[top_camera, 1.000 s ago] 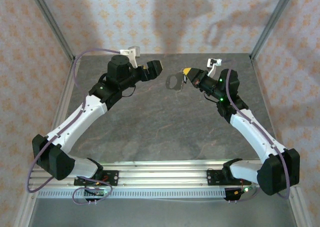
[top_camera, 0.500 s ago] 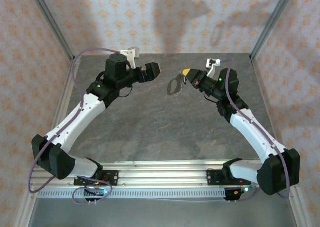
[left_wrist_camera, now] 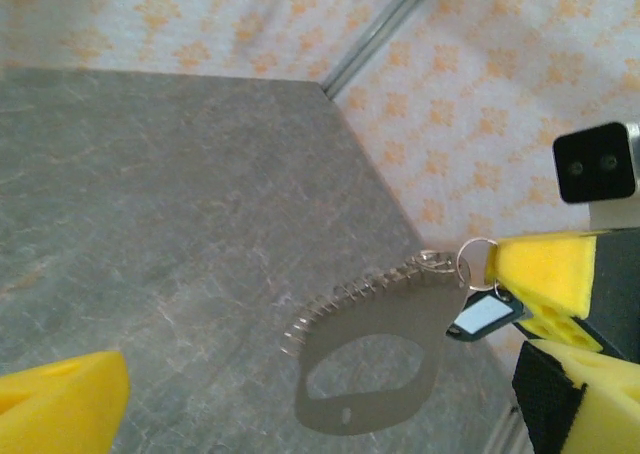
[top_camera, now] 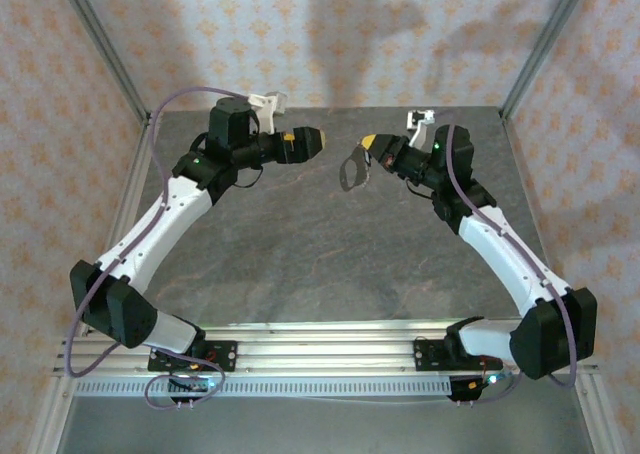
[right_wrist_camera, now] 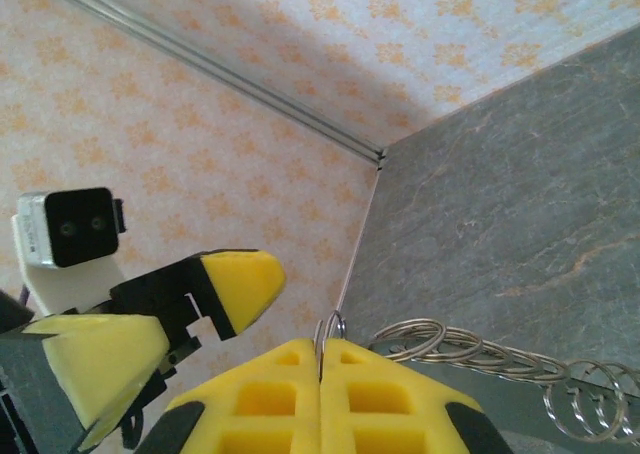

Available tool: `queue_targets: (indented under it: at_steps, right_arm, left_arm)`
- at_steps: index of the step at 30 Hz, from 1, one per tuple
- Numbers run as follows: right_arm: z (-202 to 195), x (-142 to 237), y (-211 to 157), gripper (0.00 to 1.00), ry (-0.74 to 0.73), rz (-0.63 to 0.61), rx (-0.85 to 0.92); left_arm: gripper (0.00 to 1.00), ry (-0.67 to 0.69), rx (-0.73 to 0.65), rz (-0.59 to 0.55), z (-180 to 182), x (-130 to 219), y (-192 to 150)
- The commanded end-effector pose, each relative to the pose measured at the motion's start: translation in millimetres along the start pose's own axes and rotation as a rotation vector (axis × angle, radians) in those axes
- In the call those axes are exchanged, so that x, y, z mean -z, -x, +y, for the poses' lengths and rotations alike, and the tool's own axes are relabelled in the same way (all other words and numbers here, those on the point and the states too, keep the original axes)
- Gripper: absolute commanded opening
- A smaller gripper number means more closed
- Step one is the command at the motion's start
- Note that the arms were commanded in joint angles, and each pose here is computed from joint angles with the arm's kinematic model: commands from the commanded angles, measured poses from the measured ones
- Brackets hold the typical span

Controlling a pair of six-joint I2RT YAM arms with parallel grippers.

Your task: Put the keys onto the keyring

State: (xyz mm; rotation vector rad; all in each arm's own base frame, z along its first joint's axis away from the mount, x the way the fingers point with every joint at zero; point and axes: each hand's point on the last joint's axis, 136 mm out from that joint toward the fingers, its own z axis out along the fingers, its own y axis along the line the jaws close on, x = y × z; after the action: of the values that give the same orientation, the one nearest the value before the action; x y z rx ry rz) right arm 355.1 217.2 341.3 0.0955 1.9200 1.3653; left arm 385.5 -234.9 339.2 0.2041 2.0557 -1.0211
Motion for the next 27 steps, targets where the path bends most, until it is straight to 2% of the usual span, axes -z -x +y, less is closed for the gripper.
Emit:
queue_targets:
  at_steps: [1,6,16,19,27]
  right_arm:
    - [13.4,-0.7,-1.0,0.0,0.055,0.047,0.072]
    - [6.7,0.1,-7.1,0.0,0.092,0.086,0.094]
    - [9.9,0.4,-2.4,0.0,0.26,0.12,0.067]
    - [15.1,-1.5,0.7,0.0,0.298,0.127,0.07]
    - [14.1,-11.8,8.5,0.0,0.354,0.14,0.031]
  left_arm:
    - [1.0,-0.158,-0.03,0.031,-26.0,-0.7,-1.3]
    - [0.91,-0.251,-0.044,0.063,-37.5,-5.7,-4.9]
    - [0.57,-0.337,-0.11,0.096,-44.6,-23.5,0.1]
    - [0.54,-0.354,-0.126,0.095,-44.3,-30.8,4.4]
    - [0.54,-0.385,-0.138,0.049,-38.0,-55.0,17.7]
